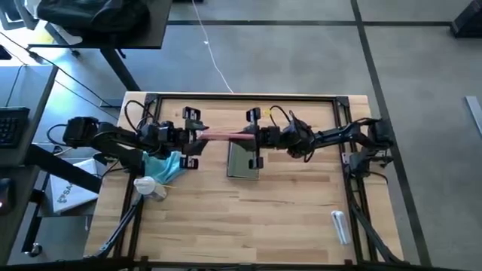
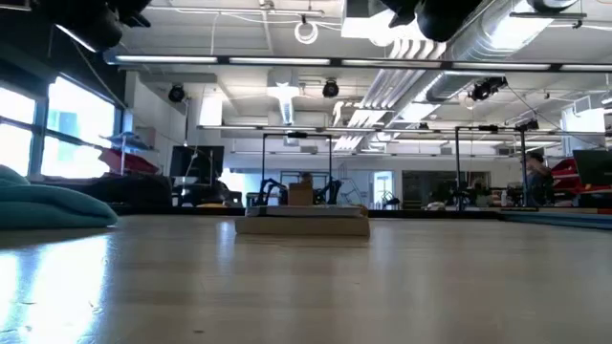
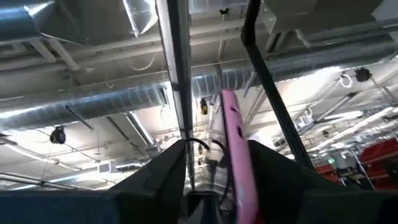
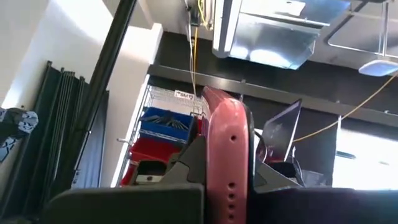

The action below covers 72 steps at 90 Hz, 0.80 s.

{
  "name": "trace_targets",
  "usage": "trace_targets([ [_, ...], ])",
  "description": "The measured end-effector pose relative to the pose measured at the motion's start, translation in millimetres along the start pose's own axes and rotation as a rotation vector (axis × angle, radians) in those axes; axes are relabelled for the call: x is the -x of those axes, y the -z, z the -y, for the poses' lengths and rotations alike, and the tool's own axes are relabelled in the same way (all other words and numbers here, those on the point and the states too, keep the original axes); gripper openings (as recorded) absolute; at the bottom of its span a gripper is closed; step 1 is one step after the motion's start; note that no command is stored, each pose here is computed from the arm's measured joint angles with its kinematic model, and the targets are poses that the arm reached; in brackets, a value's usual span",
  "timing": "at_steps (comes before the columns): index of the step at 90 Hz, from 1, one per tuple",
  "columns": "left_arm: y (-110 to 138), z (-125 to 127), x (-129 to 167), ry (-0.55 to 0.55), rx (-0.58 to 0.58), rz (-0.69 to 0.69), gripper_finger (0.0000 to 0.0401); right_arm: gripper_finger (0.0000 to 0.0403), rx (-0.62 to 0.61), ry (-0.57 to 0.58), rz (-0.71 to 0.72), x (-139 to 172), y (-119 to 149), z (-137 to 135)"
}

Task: Apply microfiber cloth
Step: Spray the cellphone using the spray bottle

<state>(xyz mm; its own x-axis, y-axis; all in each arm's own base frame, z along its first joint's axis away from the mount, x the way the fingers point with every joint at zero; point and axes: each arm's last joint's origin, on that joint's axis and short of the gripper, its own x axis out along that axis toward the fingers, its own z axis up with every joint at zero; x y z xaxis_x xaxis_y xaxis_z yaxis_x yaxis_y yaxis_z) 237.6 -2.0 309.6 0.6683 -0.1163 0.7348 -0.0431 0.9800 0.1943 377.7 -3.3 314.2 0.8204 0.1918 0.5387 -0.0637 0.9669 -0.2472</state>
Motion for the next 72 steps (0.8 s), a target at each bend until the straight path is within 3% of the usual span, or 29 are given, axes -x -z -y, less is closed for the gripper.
trace_targets([
  [13, 0, 1, 0, -0.02, 0.004, -0.003, 0.0112, 0.0001, 0.005, 0.001, -0.001, 0, 0, 0],
  [34, -1, 4, 0, 0.038, 0.007, 0.006, 0.0017, 0.0005, 0.006, -0.001, -0.021, 0, 2, 0],
  [72, 0, 3, -1, 0.008, 0.044, -0.064, 0.0011, 0.0101, -0.027, 0.03, -0.148, 1, 12, 0],
])
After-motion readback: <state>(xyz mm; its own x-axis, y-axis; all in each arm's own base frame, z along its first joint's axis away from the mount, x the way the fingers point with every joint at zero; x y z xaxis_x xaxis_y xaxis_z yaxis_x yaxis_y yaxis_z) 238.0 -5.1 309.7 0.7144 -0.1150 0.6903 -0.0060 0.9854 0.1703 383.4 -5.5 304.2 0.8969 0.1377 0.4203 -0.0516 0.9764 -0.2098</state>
